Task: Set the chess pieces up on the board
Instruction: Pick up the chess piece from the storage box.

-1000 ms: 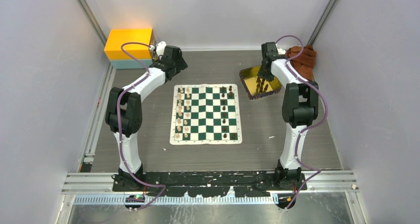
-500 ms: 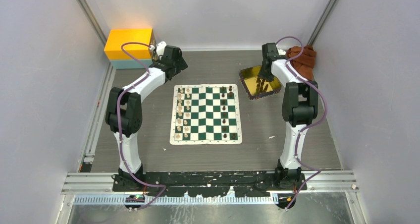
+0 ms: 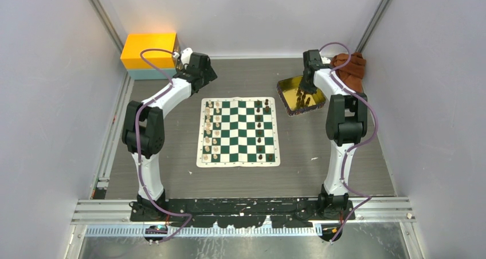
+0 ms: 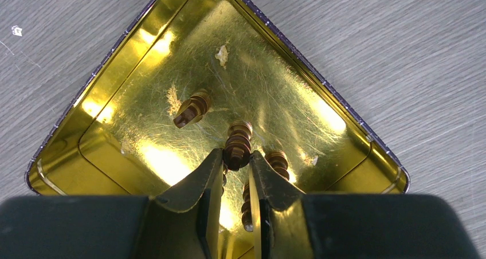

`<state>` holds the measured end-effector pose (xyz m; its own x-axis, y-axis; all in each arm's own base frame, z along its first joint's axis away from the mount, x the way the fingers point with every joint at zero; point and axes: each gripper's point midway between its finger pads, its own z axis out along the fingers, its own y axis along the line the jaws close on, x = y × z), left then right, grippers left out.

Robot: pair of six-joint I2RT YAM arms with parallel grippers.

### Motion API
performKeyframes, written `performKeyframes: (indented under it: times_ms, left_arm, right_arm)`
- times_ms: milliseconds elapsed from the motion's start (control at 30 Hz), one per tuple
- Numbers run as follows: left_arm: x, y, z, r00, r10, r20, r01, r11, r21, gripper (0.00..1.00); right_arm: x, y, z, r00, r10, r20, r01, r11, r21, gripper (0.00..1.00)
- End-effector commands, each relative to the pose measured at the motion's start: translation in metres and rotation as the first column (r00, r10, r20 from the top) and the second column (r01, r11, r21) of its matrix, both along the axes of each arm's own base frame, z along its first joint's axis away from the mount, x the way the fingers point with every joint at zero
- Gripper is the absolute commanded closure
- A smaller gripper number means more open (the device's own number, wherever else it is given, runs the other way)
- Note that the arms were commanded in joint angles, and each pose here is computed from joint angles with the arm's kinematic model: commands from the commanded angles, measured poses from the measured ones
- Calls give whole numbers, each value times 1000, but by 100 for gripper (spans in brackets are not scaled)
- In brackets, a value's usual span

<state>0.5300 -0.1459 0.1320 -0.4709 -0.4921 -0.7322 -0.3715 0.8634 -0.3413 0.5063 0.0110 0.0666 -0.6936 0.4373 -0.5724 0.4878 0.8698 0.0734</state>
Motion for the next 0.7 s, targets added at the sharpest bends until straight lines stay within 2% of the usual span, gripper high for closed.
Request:
performKeyframes:
  times_ms: [0,67,667]
  left_arm:
    - [11,-5,36,997,-5,83,6,1000,-21,20]
    - [11,-5,36,997,-5,83,7,1000,-22,20]
    - [4,-9,39,996,-10,84,12,1000,-26,21]
  right_arm:
    - [16,-5,18,998,-14,66,14,1000,-1,94]
    - [17,-5,22,997,-12,77,13,1000,-7,99]
    - [28,-17,66,982,11,190,5,997,-83,99]
